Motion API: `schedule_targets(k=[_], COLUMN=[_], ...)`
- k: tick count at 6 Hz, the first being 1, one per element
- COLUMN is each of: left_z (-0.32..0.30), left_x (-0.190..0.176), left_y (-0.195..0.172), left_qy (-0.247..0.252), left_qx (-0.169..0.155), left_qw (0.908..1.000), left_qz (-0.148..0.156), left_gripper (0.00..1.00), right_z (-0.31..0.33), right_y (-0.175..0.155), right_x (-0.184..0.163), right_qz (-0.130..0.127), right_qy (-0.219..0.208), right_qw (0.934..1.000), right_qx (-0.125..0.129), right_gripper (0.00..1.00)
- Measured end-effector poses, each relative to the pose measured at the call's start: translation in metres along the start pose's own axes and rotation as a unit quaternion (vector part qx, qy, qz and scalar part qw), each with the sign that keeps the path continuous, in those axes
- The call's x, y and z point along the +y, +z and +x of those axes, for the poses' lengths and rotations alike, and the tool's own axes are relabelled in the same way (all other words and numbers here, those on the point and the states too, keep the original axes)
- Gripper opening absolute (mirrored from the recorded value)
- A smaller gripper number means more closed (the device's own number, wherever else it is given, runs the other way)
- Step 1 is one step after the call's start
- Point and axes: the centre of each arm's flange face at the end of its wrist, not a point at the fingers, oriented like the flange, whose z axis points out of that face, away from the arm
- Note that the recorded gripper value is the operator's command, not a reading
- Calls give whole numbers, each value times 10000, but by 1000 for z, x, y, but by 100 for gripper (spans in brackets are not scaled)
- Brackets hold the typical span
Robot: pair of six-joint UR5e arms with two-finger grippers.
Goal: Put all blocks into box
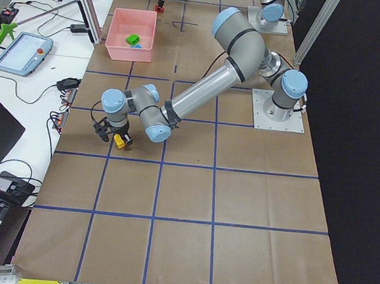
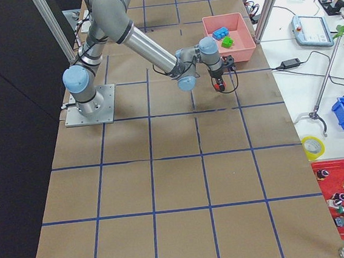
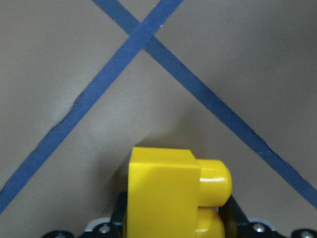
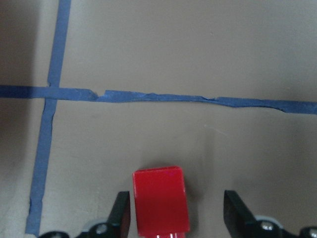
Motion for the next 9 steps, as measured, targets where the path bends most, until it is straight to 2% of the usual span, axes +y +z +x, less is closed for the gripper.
schedule_targets(k=[1,2,3,4,6,8,9], left_z=[26,75,137,199,304,382,416], left_x=[2,21,54,94,180,246,273], left_y=[-38,-85,-129,-156,-157,-136,-124], left_qy=[229,596,1037,1496,2337,2821,2874], left_qx=[34,50,73,113,209,368,408], left_qw=[9996,9980,9944,9886,9721,9586,9568], left_qz=[151,185,165,123,-25,-140,-157], left_gripper=[39,39,37,38,38,38,39], right_z=[-3,-7,-13,-16,-17,-16,-17], right_y=[2,2,1,1,-4,-52,-79], right_x=[0,-2,-5,-7,-7,-19,-23], right_qz=[-9,5,31,42,-5,-121,-193], right_qy=[-4,-23,-63,-88,-103,-115,-130], right_qw=[10000,10000,10000,9999,9999,9999,9997], right_qx=[-7,-16,-24,-28,-27,-34,-47], right_gripper=[71,54,25,9,4,2,2])
